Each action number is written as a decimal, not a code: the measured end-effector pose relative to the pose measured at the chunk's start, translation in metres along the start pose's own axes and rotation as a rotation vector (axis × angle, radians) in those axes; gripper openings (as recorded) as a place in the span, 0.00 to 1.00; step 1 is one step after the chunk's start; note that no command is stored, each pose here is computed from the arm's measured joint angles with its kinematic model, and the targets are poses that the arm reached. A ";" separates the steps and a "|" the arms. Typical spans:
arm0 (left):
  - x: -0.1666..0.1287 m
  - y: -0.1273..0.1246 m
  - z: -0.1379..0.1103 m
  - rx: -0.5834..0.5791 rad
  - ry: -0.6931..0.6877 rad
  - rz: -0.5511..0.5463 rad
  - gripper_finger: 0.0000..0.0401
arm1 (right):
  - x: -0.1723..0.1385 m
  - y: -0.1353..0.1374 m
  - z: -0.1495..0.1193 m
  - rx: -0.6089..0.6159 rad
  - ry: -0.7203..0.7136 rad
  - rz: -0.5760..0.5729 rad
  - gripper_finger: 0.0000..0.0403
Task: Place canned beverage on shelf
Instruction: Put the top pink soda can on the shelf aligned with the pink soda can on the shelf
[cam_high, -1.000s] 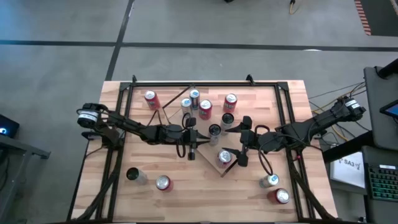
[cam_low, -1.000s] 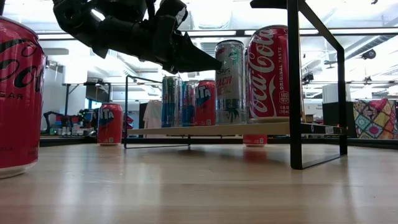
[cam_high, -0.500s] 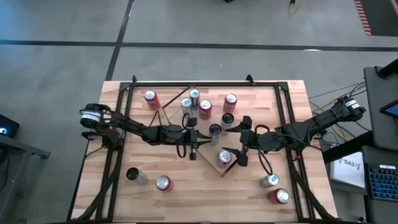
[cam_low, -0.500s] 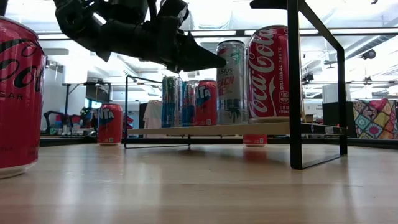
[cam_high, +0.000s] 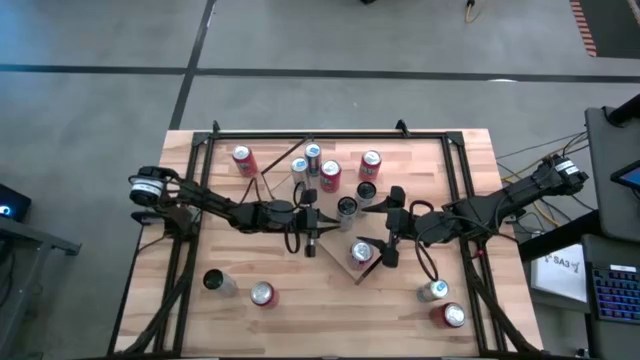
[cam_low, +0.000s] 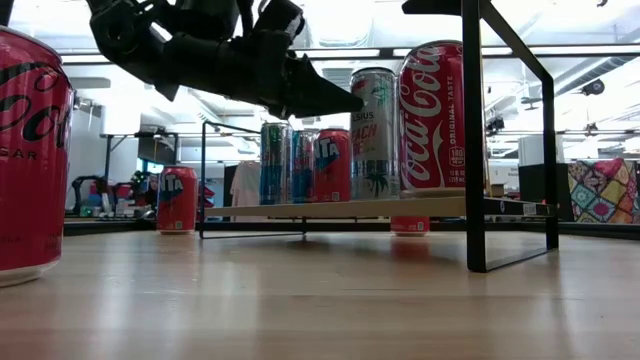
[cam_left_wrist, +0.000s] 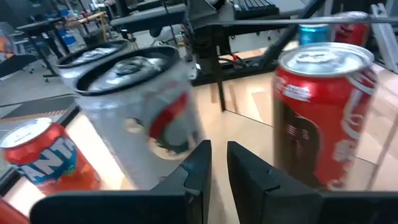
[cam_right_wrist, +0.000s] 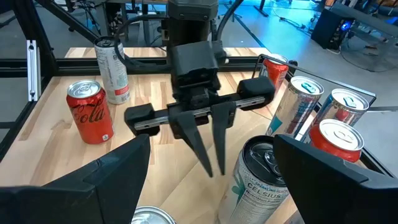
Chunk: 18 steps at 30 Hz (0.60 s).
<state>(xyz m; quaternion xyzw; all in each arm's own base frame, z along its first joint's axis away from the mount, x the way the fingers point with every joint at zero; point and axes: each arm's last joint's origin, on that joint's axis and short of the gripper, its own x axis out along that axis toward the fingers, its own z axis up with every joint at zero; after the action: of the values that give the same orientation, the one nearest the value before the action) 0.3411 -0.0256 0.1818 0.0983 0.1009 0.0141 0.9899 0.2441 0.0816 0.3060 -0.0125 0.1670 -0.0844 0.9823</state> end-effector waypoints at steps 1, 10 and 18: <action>-0.001 -0.001 0.001 0.000 0.001 -0.004 0.09 | 0.000 0.000 0.000 -0.001 0.000 0.000 0.81; -0.013 -0.003 0.011 0.026 0.074 0.091 0.09 | 0.000 0.000 0.000 -0.005 0.000 0.000 0.81; -0.018 0.002 0.012 0.089 0.121 0.181 0.09 | 0.000 0.000 0.000 -0.007 0.000 0.000 0.81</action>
<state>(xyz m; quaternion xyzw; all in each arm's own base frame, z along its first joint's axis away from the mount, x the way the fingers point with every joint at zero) 0.3260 -0.0271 0.1977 0.1497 0.1519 0.1050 0.9713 0.2441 0.0816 0.3060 -0.0159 0.1672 -0.0839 0.9822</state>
